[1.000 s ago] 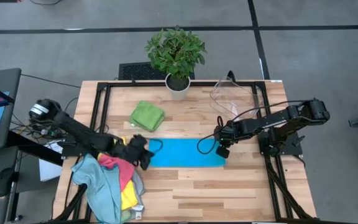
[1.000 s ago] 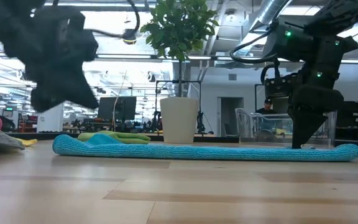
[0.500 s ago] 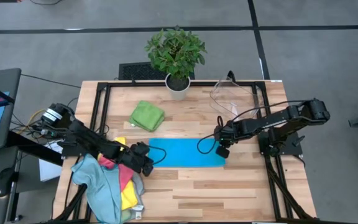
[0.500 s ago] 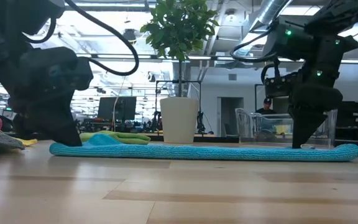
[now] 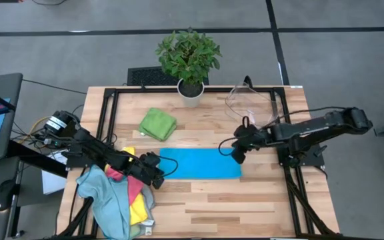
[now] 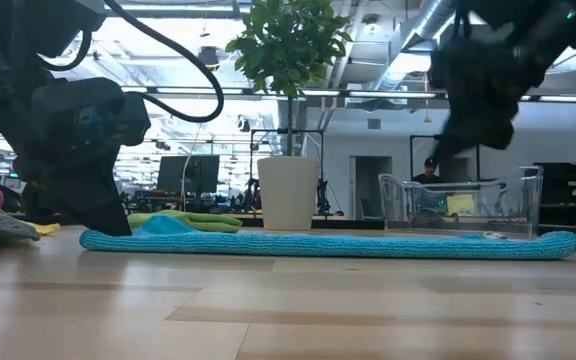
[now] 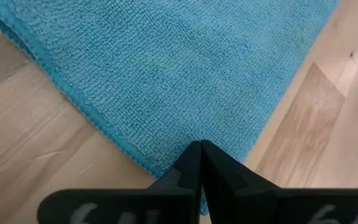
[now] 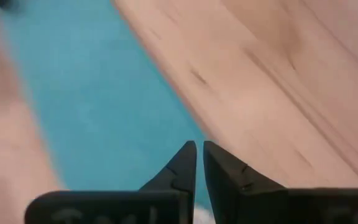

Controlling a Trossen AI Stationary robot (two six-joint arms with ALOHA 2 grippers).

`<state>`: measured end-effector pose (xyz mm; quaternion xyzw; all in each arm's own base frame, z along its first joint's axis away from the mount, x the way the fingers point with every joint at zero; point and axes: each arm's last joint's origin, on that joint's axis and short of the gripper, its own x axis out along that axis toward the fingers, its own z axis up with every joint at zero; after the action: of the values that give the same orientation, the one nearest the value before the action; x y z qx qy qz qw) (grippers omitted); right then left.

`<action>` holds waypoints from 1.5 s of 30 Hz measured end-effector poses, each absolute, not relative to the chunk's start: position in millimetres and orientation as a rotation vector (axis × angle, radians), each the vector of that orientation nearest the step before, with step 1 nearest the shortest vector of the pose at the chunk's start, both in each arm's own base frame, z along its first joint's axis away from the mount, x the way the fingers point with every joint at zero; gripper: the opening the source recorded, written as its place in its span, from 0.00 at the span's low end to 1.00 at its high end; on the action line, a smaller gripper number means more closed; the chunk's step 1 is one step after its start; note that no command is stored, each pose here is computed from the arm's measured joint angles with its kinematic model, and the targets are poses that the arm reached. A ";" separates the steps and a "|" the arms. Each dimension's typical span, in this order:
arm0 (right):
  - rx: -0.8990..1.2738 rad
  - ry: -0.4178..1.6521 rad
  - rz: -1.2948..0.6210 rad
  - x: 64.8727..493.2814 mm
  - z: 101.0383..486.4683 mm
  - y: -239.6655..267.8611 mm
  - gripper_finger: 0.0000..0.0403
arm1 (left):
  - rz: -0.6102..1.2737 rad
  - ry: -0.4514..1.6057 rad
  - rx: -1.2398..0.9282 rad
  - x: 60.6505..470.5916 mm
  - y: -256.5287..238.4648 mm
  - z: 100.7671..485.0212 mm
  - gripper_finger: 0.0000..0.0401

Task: Fold microfiber towels
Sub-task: Fold the blue microfiber towel

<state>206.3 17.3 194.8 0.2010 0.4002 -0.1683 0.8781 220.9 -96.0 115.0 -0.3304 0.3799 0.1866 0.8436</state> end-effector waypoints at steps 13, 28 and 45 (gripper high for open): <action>0.645 0.543 -0.379 190.1 140.4 80.5 0.05 | 0.371 0.813 -0.662 220.9 -96.1 115.0 0.00; 0.677 0.679 -0.480 172.4 87.8 117.1 0.06 | 0.381 0.801 -0.654 221.0 -95.7 115.2 0.00; 0.732 0.694 -0.482 171.7 90.8 116.1 0.09 | 0.398 0.749 -0.823 221.1 -82.9 136.2 0.23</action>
<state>171.7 116.1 90.8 0.3474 0.3293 -0.2287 0.8477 221.1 -82.9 136.2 -0.3879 0.3530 0.1875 0.8305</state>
